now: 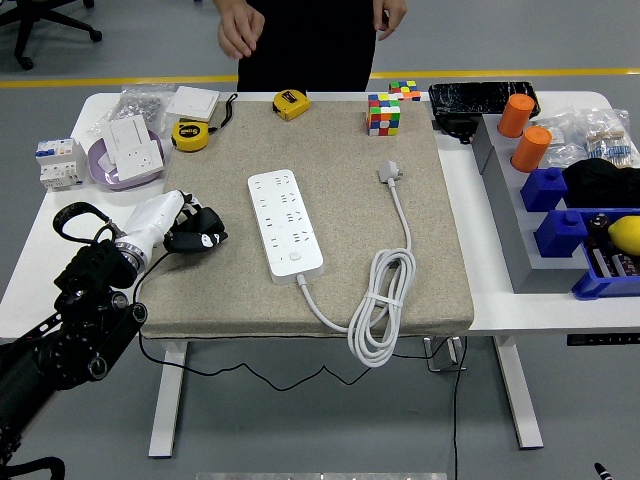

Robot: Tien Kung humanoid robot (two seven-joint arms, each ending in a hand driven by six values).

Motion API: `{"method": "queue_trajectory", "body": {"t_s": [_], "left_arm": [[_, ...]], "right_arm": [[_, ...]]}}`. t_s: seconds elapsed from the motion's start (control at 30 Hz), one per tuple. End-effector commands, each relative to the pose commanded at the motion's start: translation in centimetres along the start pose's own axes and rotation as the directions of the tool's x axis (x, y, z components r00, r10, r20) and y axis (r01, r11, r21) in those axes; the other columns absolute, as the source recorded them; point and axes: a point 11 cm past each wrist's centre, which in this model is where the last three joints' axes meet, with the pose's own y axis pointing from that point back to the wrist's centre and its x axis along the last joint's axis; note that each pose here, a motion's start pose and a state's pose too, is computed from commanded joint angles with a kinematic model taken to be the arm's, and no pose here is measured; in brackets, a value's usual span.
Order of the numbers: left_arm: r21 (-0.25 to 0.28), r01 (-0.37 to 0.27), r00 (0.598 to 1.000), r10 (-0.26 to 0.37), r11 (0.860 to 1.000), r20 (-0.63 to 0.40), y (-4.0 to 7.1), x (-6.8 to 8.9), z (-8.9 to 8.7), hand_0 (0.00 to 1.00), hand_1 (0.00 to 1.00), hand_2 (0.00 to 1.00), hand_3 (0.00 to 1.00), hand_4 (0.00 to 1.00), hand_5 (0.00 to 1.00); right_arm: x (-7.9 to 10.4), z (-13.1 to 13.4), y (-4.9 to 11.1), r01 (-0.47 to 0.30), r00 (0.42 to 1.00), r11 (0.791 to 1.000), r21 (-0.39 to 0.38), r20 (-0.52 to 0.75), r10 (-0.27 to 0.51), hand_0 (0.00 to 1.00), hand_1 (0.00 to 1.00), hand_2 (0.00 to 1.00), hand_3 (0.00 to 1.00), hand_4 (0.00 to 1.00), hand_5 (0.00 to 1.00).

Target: Pick up the plug,place it near the board,insert it into the board,press the button

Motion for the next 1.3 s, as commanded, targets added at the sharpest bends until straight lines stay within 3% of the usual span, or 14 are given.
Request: {"method": "queue_trajectory", "body": {"t_s": [0.1, 0.13, 0.3, 0.33, 0.5, 0.53, 0.63, 0.7, 0.8, 0.93, 1.1, 1.13, 1.2, 1.3], "left_arm": [[0.007, 0.016, 1.0, -0.015, 1.0, -0.011, 0.0, -0.1, -0.2, 0.579, 0.742, 0.695, 0.6, 0.998, 0.18], [0.008, 0.019, 1.0, -0.019, 1.0, -0.017, 0.0, -0.1, -0.3, 0.77, 0.896, 0.858, 0.827, 0.998, 0.401], [0.01, 0.043, 0.996, -0.042, 0.999, -0.076, 0.1, 0.3, -0.3, 0.77, 0.896, 0.858, 0.827, 0.998, 0.401], [0.008, 0.046, 0.995, -0.045, 0.999, -0.085, 0.1, 0.5, -0.2, 0.998, 0.998, 0.998, 0.998, 0.998, 0.792], [-0.019, -0.001, 0.982, -0.003, 1.0, -0.189, 0.6, 2.4, 0.6, 0.998, 0.998, 0.998, 0.998, 0.998, 0.792], [-0.03, -0.053, 0.966, 0.043, 0.998, -0.256, 1.1, 2.9, 0.8, 0.998, 0.998, 0.998, 0.998, 0.998, 0.998], [-0.044, -0.21, 0.882, 0.17, 0.977, -0.44, 2.4, 5.3, 1.4, 0.998, 0.998, 0.998, 0.998, 0.998, 0.998], [-0.034, -0.315, 0.794, 0.244, 0.948, -0.556, 3.6, 6.8, 1.4, 0.998, 0.998, 0.998, 0.998, 0.998, 0.998], [-0.015, -0.426, 0.66, 0.3, 0.905, -0.688, 5.5, 8.6, 1.1, 0.998, 0.998, 0.998, 0.998, 0.998, 0.998], [0.006, -0.489, 0.503, 0.287, 0.873, -0.815, 7.3, 9.8, 0.8, 0.961, 0.998, 0.988, 0.964, 0.998, 0.998], [0.053, -0.529, 0.295, 0.241, 0.847, -0.925, 9.2, 10.4, -0.2, 0.961, 0.998, 0.988, 0.964, 0.998, 0.998], [0.065, -0.531, 0.256, 0.233, 0.845, -0.938, 9.4, 10.4, -0.4, 0.913, 0.989, 0.97, 0.947, 0.998, 0.998], [0.093, -0.531, 0.175, 0.216, 0.843, -0.961, 10.0, 10.5, -1.1, 0.913, 0.989, 0.97, 0.947, 0.998, 0.998], [0.116, -0.532, 0.151, 0.229, 0.839, -0.962, 10.6, 10.5, -2.0, 0.913, 0.989, 0.97, 0.947, 0.998, 0.998]], "right_arm": [[0.0, 0.0, 0.0, 0.001, 1.0, 1.0, 0.0, 0.0, -0.001, 0.998, 0.861, 0.763, 0.777, 0.998, 0.99], [0.0, 0.0, 0.0, 0.001, 1.0, 1.0, -0.001, 0.0, -0.001, 0.998, 0.861, 0.763, 0.777, 0.998, 0.991], [0.0, 0.0, 0.0, 0.0, 1.0, 1.0, 0.001, 0.001, 0.0, 0.998, 0.861, 0.763, 0.777, 0.998, 0.991], [0.0, -0.1, 0.0, 0.0, 1.0, 1.0, 0.001, 0.001, 0.0, 0.998, 0.86, 0.763, 0.777, 0.998, 0.991], [0.0, -0.2, 0.0, 0.001, 1.0, 1.0, 0.004, 0.003, -0.001, 0.998, 0.86, 0.763, 0.777, 0.998, 0.991], [-0.1, -0.3, 0.0, 0.002, 1.0, 1.0, 0.005, 0.004, -0.002, 0.998, 0.86, 0.762, 0.777, 0.998, 0.992], [-0.2, -0.2, 0.0, 0.004, 1.0, 1.0, 0.005, 0.004, -0.004, 0.998, 0.86, 0.762, 0.777, 0.998, 0.992], [-0.3, -0.1, 0.0, 0.006, 1.0, 1.0, 0.002, 0.003, -0.006, 0.998, 0.86, 0.762, 0.777, 0.998, 0.992], [-0.4, 0.0, 0.0, 0.009, 1.0, 1.0, 0.001, 0.003, -0.009, 0.998, 0.86, 0.763, 0.777, 0.998, 0.993], [-0.5, 0.0, 0.0, 0.01, 1.0, 1.0, 0.001, 0.004, -0.01, 0.998, 0.859, 0.762, 0.776, 0.998, 0.993], [-0.7, 0.1, 0.0, 0.015, 1.0, 1.0, 0.002, 0.001, -0.015, 0.998, 0.859, 0.762, 0.776, 0.998, 0.993], [-0.7, 0.1, 0.0, 0.016, 1.0, 1.0, 0.001, 0.0, -0.016, 0.998, 0.859, 0.762, 0.777, 0.998, 0.994], [-0.8, 0.2, 0.1, 0.017, 1.0, 1.0, 0.0, -0.003, -0.017, 0.998, 0.859, 0.762, 0.777, 0.998, 0.994], [-0.8, 0.3, 0.1, 0.018, 1.0, 1.0, -0.002, -0.01, -0.018, 0.998, 0.859, 0.762, 0.777, 0.998, 0.994]]}}
